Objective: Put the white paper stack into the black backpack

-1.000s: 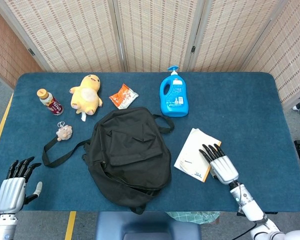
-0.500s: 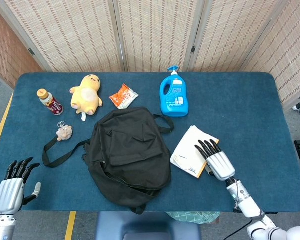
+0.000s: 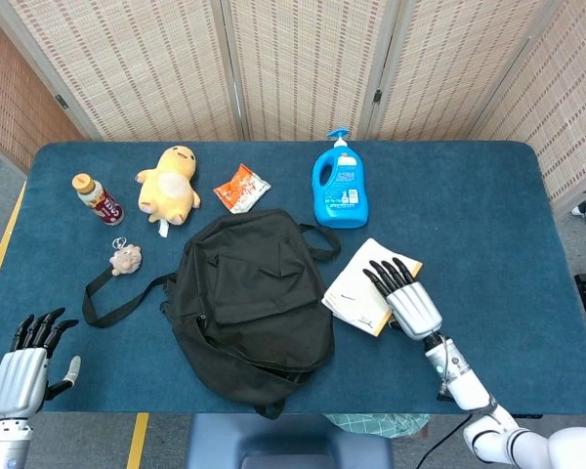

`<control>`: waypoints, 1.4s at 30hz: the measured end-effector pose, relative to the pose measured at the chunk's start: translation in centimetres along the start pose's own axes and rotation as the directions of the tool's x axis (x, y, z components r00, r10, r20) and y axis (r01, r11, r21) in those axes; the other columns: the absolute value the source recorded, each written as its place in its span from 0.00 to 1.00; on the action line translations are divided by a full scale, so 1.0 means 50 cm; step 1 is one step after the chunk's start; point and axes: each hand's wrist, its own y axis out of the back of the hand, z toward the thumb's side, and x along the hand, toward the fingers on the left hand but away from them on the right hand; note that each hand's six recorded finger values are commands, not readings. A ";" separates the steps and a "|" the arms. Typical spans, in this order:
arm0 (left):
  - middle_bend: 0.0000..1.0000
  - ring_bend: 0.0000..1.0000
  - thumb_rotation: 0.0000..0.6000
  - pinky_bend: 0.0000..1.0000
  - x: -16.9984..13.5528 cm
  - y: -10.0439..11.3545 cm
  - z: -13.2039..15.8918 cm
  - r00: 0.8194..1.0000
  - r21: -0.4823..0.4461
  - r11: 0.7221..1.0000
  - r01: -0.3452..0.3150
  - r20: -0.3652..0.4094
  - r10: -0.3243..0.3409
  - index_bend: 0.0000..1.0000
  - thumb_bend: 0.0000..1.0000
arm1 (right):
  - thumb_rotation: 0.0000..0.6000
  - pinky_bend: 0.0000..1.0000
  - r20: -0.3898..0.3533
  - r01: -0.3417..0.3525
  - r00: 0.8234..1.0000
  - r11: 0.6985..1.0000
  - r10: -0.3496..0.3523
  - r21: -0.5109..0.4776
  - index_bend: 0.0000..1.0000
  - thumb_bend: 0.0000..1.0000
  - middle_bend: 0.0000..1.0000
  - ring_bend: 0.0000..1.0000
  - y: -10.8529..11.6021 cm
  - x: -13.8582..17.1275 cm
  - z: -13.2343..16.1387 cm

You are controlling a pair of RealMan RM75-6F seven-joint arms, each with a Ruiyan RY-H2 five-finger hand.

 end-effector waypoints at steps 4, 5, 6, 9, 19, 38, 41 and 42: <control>0.13 0.12 1.00 0.00 -0.001 0.002 -0.002 1.000 -0.002 1.000 -0.004 -0.003 0.004 0.26 0.48 | 1.00 0.00 -0.011 0.012 1.000 1.000 -0.012 -0.007 0.05 0.47 0.10 0.08 0.005 -0.010 0.012; 0.13 0.12 1.00 0.00 -0.001 0.003 -0.004 1.000 -0.003 1.000 -0.005 -0.006 0.005 0.26 0.48 | 1.00 0.00 -0.012 0.016 1.000 1.000 -0.016 -0.007 0.07 0.47 0.10 0.09 0.007 -0.010 0.013; 0.13 0.12 1.00 0.00 -0.002 0.003 -0.005 1.000 -0.003 1.000 -0.004 -0.008 0.004 0.26 0.48 | 1.00 0.00 -0.013 0.024 1.000 1.000 -0.024 -0.008 0.08 0.47 0.10 0.09 0.010 -0.011 0.015; 0.13 0.12 1.00 0.00 -0.002 0.000 -0.006 1.000 -0.001 1.000 0.001 -0.010 -0.001 0.25 0.48 | 1.00 0.00 -0.014 0.045 0.999 0.999 -0.045 -0.016 0.15 0.47 0.11 0.09 0.018 -0.009 0.017; 0.13 0.12 1.00 0.00 -0.001 -0.002 -0.005 1.000 -0.001 1.000 0.005 -0.011 -0.005 0.25 0.48 | 1.00 0.01 0.005 0.094 0.996 0.995 -0.094 -0.039 0.38 0.46 0.19 0.10 0.024 -0.009 0.020; 0.13 0.12 1.00 0.00 -0.004 -0.003 -0.007 1.000 0.000 1.000 0.010 -0.013 -0.010 0.25 0.48 | 1.00 0.06 0.019 0.090 0.996 0.996 -0.090 -0.006 0.64 0.39 0.36 0.20 0.010 -0.004 0.014; 0.13 0.12 1.00 0.00 -0.004 -0.002 -0.007 1.000 -0.001 1.000 0.009 -0.012 -0.009 0.25 0.48 | 1.00 0.07 0.020 0.084 0.996 0.996 -0.084 0.017 0.66 0.39 0.37 0.21 0.007 0.000 0.008; 0.13 0.12 1.00 0.00 -0.004 -0.001 -0.007 1.000 -0.001 1.000 0.008 -0.010 -0.008 0.25 0.48 | 1.00 0.07 0.020 0.081 0.996 0.996 -0.082 0.026 0.66 0.39 0.37 0.21 0.005 0.002 0.005</control>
